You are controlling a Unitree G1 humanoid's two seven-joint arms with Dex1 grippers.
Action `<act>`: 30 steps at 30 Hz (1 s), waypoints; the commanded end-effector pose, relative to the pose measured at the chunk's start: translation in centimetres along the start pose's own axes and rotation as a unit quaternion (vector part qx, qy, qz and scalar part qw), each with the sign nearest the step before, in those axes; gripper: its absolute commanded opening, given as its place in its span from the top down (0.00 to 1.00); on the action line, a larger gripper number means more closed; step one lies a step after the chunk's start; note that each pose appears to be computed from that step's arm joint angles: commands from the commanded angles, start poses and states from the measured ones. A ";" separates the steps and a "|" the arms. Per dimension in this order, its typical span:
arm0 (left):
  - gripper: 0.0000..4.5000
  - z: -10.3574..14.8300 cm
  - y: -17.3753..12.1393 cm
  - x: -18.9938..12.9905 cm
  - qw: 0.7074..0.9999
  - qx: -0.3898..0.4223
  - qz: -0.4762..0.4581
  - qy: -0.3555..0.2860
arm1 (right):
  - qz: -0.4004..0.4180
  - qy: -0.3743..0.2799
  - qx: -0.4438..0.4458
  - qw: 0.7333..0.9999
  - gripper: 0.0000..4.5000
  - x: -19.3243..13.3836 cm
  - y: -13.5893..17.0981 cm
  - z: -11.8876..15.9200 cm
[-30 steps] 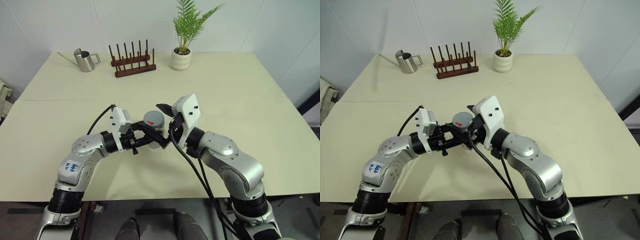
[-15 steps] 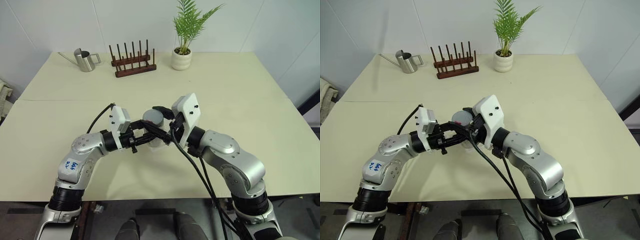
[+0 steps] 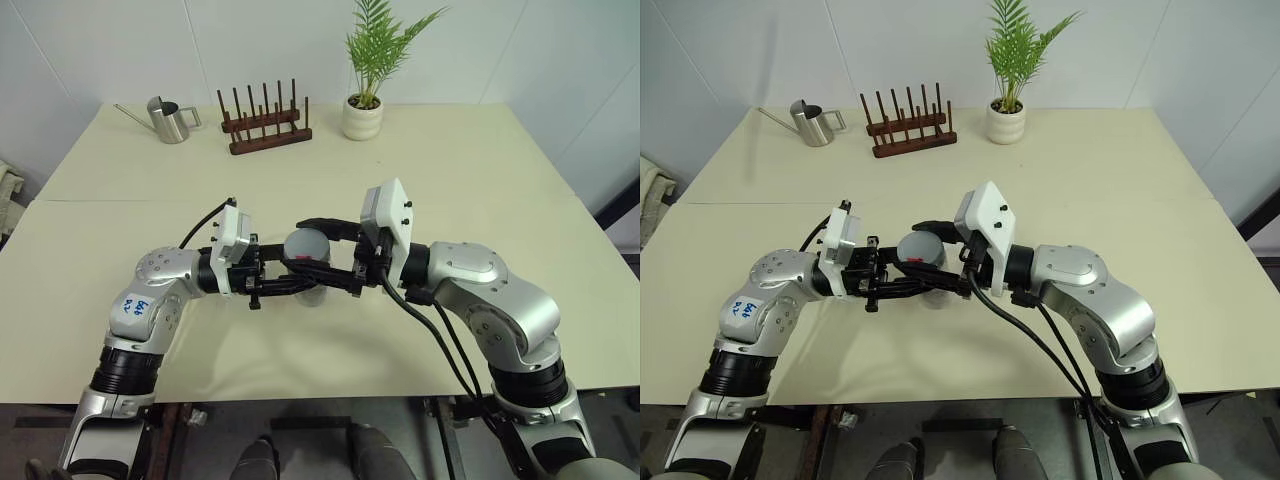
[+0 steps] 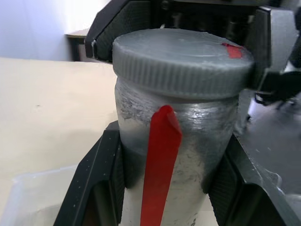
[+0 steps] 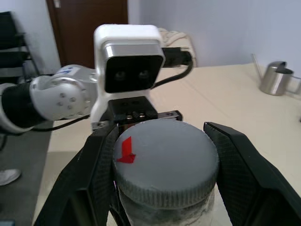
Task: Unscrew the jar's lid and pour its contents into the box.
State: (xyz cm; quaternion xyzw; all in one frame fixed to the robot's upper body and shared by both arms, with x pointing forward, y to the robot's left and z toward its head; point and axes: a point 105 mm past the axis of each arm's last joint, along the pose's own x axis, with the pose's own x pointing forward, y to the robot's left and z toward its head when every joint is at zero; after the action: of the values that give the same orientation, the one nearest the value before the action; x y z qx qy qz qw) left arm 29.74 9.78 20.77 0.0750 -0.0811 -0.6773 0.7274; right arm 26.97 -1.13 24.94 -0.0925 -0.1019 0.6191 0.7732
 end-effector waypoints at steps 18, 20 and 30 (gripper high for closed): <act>0.58 1.0 0.3 -0.1 1.000 0.009 -0.023 -0.003 | 0.062 -0.044 -0.030 0.997 0.01 1.1 1.8 2.0; 0.58 1.1 -0.1 -0.2 0.999 0.008 -0.031 -0.003 | 0.059 -0.045 -0.033 0.997 0.01 1.2 1.7 2.0; 0.58 1.2 -1.1 -0.2 0.999 0.020 -0.047 0.003 | 0.034 -0.044 -0.040 0.998 0.01 1.4 0.6 2.0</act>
State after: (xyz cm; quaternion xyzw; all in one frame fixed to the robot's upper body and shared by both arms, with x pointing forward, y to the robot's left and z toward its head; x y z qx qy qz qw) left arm 29.11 9.92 20.77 0.0808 -0.0648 -0.7038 0.7028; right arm 26.46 0.19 25.98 -0.0939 -0.1357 0.6434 0.7475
